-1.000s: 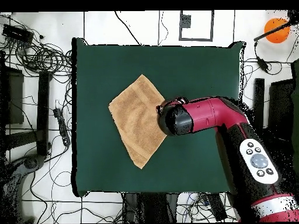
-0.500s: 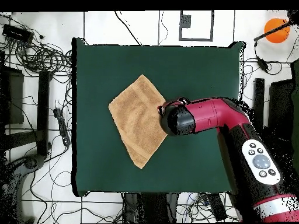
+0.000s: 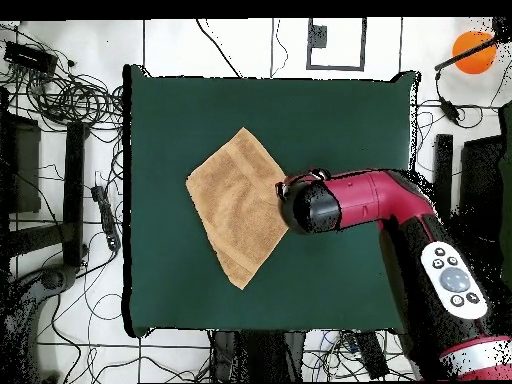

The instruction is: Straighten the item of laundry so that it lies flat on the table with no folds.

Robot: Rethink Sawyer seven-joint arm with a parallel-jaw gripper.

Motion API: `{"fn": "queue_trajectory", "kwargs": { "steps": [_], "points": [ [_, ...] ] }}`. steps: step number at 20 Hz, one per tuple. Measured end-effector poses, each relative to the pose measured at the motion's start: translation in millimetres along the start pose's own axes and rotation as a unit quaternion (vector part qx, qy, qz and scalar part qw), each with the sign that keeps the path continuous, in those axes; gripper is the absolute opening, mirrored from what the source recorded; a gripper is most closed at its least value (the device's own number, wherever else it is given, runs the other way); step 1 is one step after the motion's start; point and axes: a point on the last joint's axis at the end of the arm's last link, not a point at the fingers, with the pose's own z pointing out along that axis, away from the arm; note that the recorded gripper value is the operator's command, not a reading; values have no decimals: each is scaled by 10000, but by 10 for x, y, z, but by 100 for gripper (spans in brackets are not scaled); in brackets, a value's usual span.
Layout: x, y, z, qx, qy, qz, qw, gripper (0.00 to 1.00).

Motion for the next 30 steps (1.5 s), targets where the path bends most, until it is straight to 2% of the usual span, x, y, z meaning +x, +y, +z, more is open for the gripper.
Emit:
{"fn": "queue_trajectory", "kwargs": {
  "steps": [7, 15, 17, 18, 23, 30],
  "points": [
    [72, -38, 65, -43, 43, 55, 10000, 100],
    [96, 128, 190, -127, 130, -89, 9998, 100],
    [89, 227, 202, -164, 250, -164, 9994, 100],
    [94, 334, 200, -193, 441, -255, 9985, 0],
    [95, 442, 192, -226, 633, -346, 9971, 0],
    [133, 414, 194, -235, 753, -322, 9964, 0]
  ]
}}
